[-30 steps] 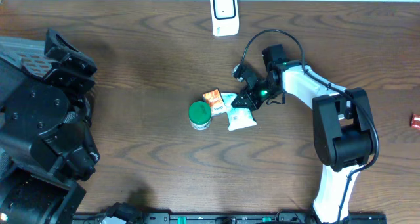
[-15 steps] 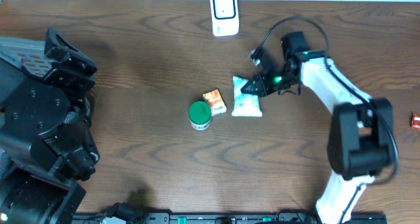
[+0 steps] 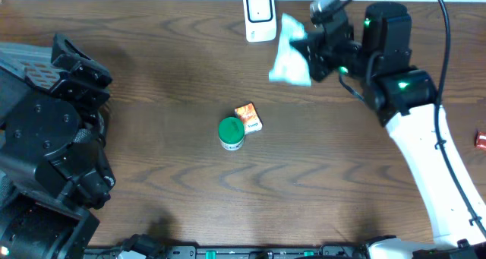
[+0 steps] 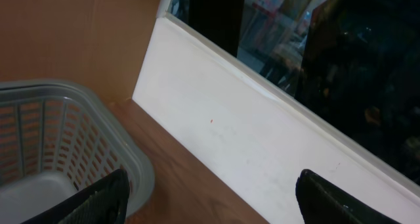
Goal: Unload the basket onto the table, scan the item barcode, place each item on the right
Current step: 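Lift the wipe pack and hold it under the white scanner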
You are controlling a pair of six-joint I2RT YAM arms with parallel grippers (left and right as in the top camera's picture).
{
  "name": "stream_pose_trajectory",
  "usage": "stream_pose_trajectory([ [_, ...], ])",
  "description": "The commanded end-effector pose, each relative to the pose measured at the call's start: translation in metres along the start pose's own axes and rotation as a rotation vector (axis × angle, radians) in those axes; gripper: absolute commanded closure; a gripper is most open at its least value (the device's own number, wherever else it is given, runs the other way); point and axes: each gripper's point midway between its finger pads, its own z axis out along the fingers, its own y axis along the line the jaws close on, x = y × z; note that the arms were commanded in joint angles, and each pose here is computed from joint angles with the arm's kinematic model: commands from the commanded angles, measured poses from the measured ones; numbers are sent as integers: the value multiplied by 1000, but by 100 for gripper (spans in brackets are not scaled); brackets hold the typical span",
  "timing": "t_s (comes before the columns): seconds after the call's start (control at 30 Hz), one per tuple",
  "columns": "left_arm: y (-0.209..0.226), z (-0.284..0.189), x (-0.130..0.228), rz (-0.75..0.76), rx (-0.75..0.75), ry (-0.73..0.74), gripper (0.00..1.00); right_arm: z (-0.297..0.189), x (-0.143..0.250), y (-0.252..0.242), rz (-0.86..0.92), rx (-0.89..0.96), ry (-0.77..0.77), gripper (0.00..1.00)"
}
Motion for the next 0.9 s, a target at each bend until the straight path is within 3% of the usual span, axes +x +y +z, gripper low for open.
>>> stream_pose_trajectory([
  [0.0,3,-1,-4,10,-15,-14,19,17,-4,-51,-81,366,-1,98],
  [0.17,3,-1,-4,10,-15,-14,18,60,-22,-82,-258,560,-116,98],
  [0.53,3,-1,-4,10,-15,-14,18,129,-26,-101,-538,705,-387,99],
  [0.87,3,-1,-4,10,-15,-13,19,207,12,-82,-1001,683,-251,99],
])
